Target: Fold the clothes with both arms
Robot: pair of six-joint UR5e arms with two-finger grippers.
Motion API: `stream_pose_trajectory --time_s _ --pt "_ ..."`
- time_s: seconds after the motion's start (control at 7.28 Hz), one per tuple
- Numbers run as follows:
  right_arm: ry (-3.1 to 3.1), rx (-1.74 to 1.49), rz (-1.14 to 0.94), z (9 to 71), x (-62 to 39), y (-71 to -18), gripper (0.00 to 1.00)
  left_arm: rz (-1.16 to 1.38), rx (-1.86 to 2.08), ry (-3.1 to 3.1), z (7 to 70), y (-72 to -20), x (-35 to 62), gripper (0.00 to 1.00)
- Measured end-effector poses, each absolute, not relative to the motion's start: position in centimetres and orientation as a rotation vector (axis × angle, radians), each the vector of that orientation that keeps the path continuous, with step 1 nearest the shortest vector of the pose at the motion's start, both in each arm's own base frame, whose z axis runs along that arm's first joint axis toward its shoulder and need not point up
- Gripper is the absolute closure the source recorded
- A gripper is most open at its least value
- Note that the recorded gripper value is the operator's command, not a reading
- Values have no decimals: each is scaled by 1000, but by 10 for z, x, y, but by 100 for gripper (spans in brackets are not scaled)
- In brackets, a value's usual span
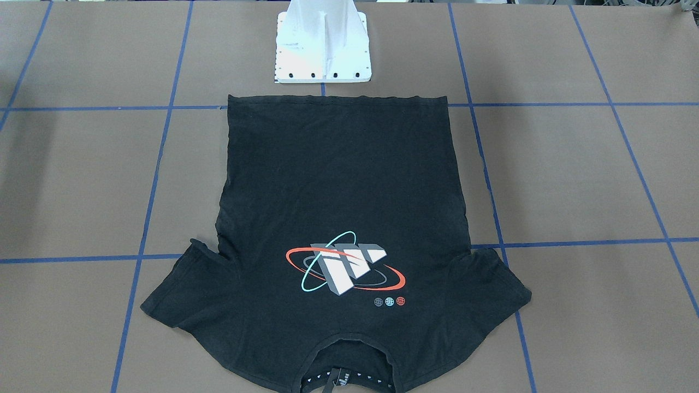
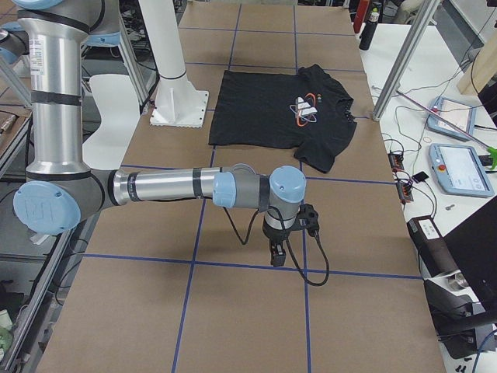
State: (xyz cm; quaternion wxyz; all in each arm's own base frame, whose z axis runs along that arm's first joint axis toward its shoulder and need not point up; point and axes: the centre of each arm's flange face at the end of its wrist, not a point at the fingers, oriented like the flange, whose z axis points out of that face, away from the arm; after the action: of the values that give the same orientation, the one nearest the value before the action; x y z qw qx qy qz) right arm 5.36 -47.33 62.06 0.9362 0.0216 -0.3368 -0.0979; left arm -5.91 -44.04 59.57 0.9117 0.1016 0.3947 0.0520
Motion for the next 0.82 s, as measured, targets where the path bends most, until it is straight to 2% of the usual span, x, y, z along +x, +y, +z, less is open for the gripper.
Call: stream_pose_trajectory --time_s 0.55,0.82 --pt "-678 297 -325 585 26 -502 0 164 350 813 523 -500 -58 0" --pt "-705 301 -280 562 -5 -523 0 176 384 824 504 -521 -56 0"
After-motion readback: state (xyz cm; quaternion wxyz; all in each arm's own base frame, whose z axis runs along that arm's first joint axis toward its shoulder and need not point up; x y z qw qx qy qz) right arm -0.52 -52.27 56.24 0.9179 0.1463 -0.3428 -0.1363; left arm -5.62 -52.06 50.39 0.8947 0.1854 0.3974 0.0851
